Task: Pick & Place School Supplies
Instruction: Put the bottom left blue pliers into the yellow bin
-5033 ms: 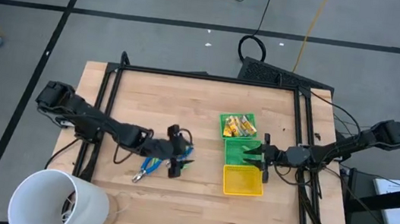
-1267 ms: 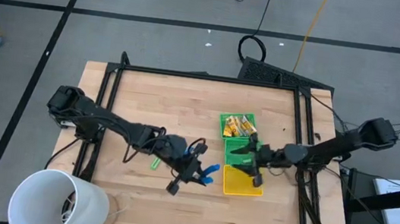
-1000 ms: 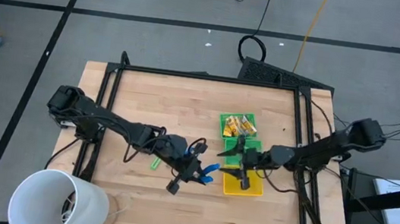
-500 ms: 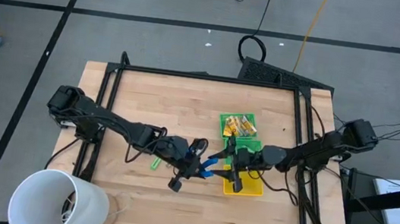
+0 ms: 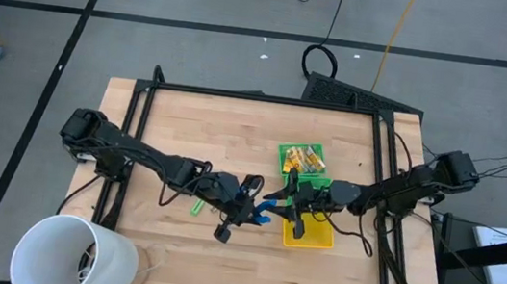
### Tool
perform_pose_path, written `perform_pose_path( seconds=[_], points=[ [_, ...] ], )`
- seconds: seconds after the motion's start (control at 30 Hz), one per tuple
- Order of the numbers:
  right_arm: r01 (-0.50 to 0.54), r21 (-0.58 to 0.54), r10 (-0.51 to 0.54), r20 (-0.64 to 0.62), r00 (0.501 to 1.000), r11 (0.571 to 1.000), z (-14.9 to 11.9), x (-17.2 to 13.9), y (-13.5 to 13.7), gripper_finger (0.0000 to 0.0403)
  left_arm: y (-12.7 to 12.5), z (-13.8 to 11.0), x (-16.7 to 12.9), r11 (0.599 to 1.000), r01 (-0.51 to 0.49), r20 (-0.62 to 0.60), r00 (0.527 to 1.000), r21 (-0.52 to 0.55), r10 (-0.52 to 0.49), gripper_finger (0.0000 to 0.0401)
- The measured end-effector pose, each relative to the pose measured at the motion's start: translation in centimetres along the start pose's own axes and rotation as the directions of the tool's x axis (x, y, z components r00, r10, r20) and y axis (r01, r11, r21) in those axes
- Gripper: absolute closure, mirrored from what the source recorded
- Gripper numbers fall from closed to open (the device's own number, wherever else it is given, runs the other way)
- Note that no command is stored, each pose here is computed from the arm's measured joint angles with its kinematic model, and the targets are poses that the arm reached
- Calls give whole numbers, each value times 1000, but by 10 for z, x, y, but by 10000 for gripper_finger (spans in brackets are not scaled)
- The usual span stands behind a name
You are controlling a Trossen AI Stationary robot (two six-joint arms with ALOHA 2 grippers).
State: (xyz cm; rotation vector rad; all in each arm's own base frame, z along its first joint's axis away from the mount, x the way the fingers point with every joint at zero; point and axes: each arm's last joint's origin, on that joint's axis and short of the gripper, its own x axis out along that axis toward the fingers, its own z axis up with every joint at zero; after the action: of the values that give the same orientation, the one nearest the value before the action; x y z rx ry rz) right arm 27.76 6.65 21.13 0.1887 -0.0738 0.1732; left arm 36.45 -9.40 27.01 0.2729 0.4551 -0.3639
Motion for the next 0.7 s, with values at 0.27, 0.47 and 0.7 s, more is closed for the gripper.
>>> perform_pose_path(
  seconds=[0.27,0.47,0.7],
  points=[
    [12,-51,-11,4,1000,999,0,0,0,360,2,-1,0,999,-24,-6,1000,-28,24,351],
    [4,-107,-4,1,1000,994,1,0,2,366,4,-1,0,985,-117,-31,993,-124,114,282],
    [-17,-138,6,-80,997,990,13,-12,5,366,4,1,-11,984,-122,-52,992,-131,116,217]
  ],
)
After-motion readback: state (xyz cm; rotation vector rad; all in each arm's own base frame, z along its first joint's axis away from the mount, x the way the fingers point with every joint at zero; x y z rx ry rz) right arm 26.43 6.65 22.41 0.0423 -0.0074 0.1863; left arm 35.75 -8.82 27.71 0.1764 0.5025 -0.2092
